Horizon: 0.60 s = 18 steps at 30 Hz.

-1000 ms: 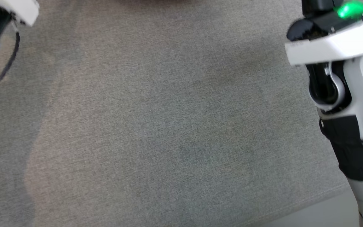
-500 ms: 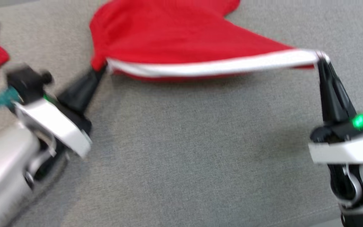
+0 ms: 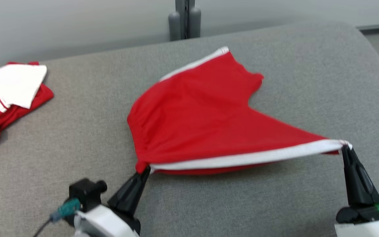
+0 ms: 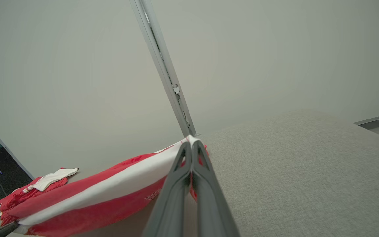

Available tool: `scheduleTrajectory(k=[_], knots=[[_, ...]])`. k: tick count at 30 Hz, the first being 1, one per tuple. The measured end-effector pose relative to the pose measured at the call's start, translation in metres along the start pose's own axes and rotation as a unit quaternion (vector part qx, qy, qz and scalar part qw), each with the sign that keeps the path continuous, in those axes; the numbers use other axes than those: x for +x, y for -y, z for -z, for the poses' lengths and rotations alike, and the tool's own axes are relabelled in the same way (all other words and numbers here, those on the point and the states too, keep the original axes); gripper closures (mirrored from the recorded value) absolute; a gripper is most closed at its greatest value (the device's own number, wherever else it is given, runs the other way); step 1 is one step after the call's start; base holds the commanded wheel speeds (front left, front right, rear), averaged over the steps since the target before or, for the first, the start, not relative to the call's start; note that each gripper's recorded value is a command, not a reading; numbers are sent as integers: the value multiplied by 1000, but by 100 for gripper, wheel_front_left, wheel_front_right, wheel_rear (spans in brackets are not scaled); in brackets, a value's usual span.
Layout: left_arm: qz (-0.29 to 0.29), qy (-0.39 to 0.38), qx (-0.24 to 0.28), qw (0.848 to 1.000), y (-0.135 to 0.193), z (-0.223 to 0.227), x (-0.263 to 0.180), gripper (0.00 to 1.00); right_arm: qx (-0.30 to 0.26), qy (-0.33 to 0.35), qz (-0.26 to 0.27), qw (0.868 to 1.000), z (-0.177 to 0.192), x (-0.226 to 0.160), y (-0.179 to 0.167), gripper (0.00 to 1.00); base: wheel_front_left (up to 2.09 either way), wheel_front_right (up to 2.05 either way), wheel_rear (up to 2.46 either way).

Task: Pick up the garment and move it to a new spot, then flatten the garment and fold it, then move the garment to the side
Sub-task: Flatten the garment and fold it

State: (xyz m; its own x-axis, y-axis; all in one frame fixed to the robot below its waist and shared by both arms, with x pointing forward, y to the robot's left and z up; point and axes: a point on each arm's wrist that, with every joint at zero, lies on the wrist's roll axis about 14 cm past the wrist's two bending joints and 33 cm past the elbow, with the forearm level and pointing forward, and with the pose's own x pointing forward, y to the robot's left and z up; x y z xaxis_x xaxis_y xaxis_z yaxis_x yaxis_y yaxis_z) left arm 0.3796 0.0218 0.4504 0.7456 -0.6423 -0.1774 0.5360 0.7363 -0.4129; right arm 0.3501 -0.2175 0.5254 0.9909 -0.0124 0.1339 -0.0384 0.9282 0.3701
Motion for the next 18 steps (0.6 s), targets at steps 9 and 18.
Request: scheduleTrajectory(k=[9,18], knots=[[-35,51,-15,998,20,-6,-45,100,-3,11,-5,1000,-16,-40,-3,100,0,0,0],[-46,79,-15,996,25,-14,-70,100,-7,13,-22,1000,-22,-53,-11,100,0,0,0]])
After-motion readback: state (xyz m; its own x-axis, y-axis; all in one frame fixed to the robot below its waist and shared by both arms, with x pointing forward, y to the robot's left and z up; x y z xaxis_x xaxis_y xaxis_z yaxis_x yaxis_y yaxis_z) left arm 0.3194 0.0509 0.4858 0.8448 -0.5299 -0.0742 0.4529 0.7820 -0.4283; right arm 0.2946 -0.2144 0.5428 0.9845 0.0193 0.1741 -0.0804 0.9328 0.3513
